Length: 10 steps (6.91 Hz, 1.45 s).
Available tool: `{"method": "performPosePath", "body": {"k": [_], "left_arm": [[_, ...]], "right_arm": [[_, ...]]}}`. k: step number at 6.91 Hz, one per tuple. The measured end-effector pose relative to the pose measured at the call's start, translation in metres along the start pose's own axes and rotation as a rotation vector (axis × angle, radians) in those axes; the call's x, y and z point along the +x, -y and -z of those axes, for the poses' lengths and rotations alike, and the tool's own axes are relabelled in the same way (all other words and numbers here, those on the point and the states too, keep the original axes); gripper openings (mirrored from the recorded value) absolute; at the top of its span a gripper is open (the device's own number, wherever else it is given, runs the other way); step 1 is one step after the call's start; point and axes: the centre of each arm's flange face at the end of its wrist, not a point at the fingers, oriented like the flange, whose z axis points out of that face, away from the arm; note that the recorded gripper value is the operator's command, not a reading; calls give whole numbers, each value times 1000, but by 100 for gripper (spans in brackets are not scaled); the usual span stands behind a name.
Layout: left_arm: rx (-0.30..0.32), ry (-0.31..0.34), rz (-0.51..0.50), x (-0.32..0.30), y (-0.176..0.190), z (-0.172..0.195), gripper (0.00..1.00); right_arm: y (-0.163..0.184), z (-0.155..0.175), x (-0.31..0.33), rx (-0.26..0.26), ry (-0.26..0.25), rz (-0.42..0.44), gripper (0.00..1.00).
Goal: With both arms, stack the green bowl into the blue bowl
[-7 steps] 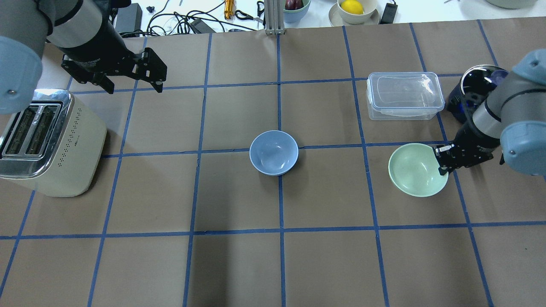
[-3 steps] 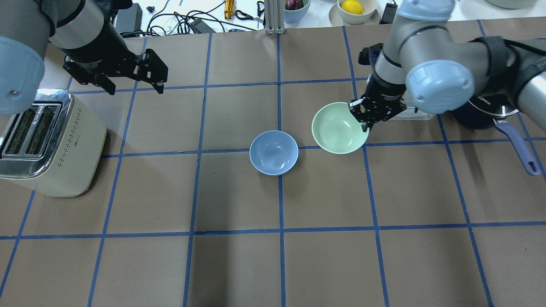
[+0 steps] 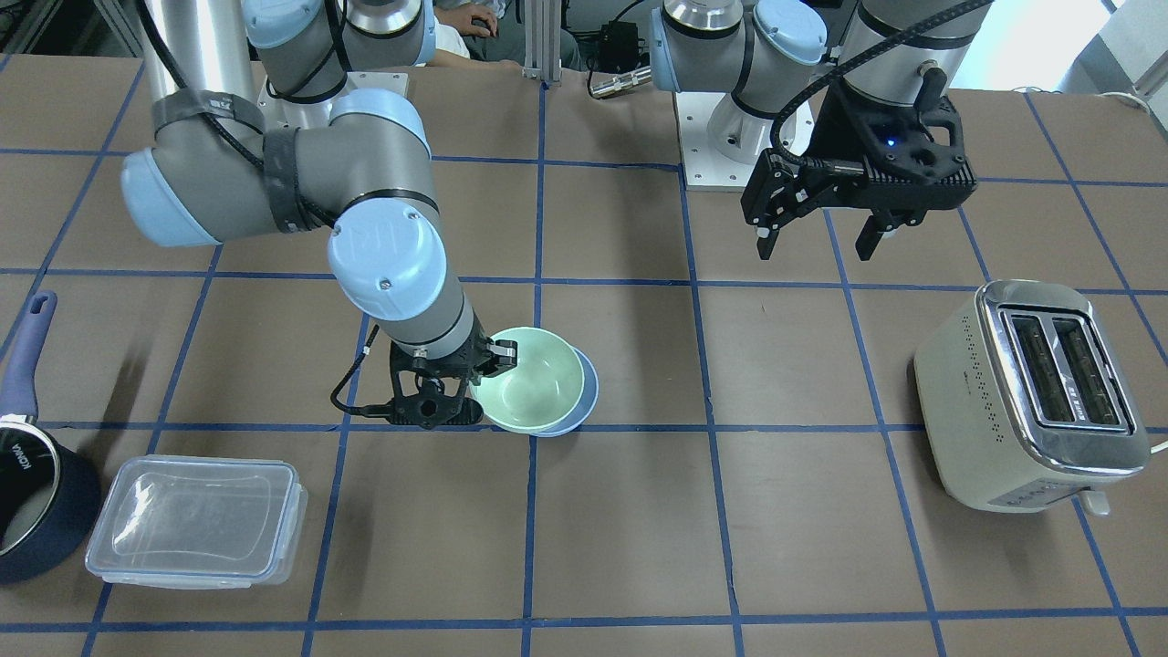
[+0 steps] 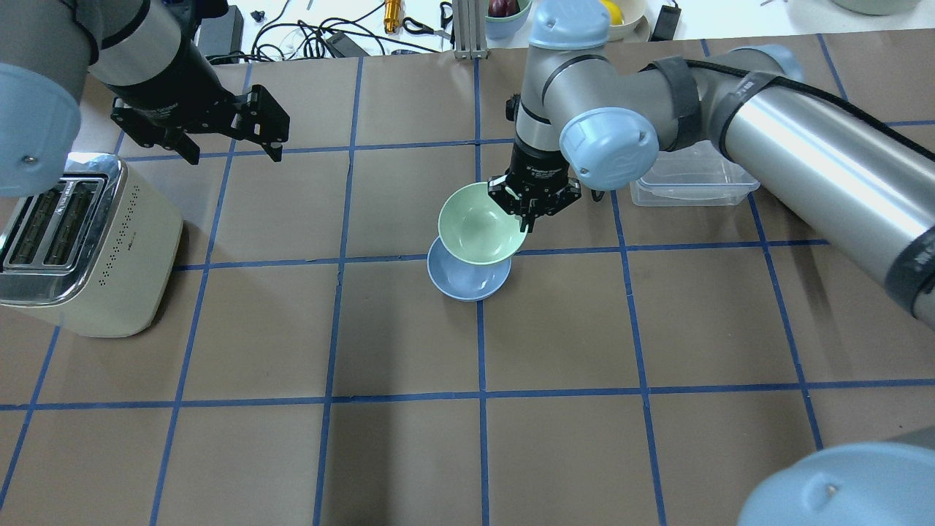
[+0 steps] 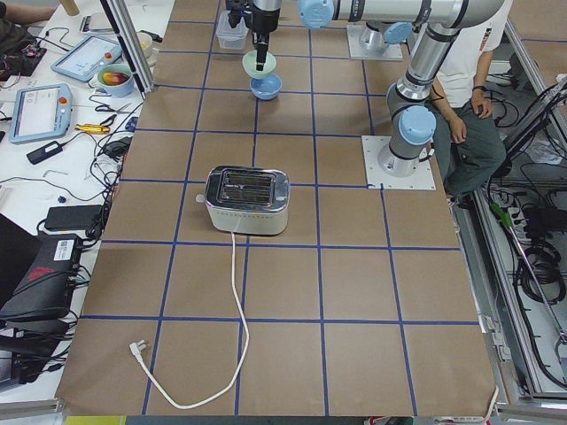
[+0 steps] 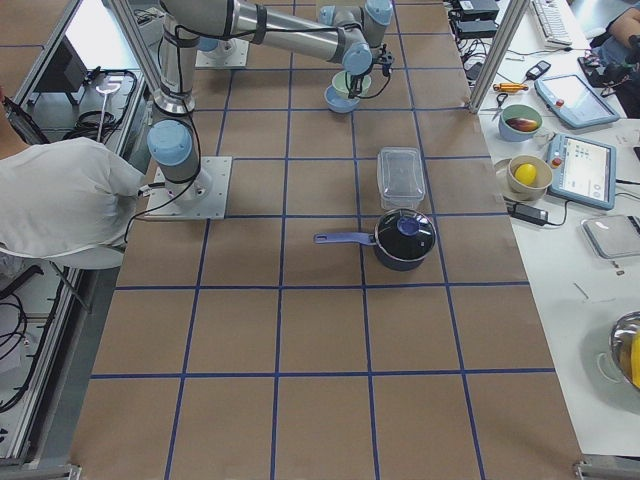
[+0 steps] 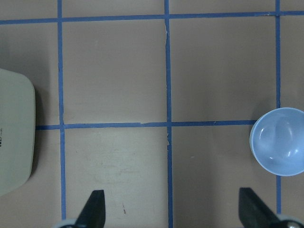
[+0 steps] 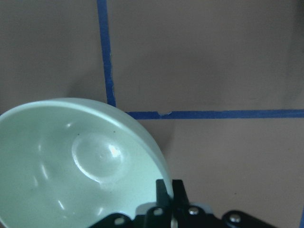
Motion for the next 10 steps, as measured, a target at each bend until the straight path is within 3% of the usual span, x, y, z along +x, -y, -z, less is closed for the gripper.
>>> {"method": "performPosePath", "body": {"k": [2,3,4,6,8,10], "left_arm": [[-1,-1,0,0,-1,-1,100],[-1,-1,0,0,-1,-1,100],[-1,-1,0,0,-1,-1,100],[-2,-1,1,0,-1,-1,100],[-3,-1,1,0,-2,-2,100],[-4,0,1,0,-2,-2,100]], "right_arm": [[-2,-22,-7,-35,-5,15,0],[-1,-29,-8,-47,-3,21,91],[0,-32,-8,-54,-1,29,100],[1,-20,-5,-35,1,33,100],[-5,50,14,22,7,8,100],[-32,136,48,91,-37,-11,100]]}}
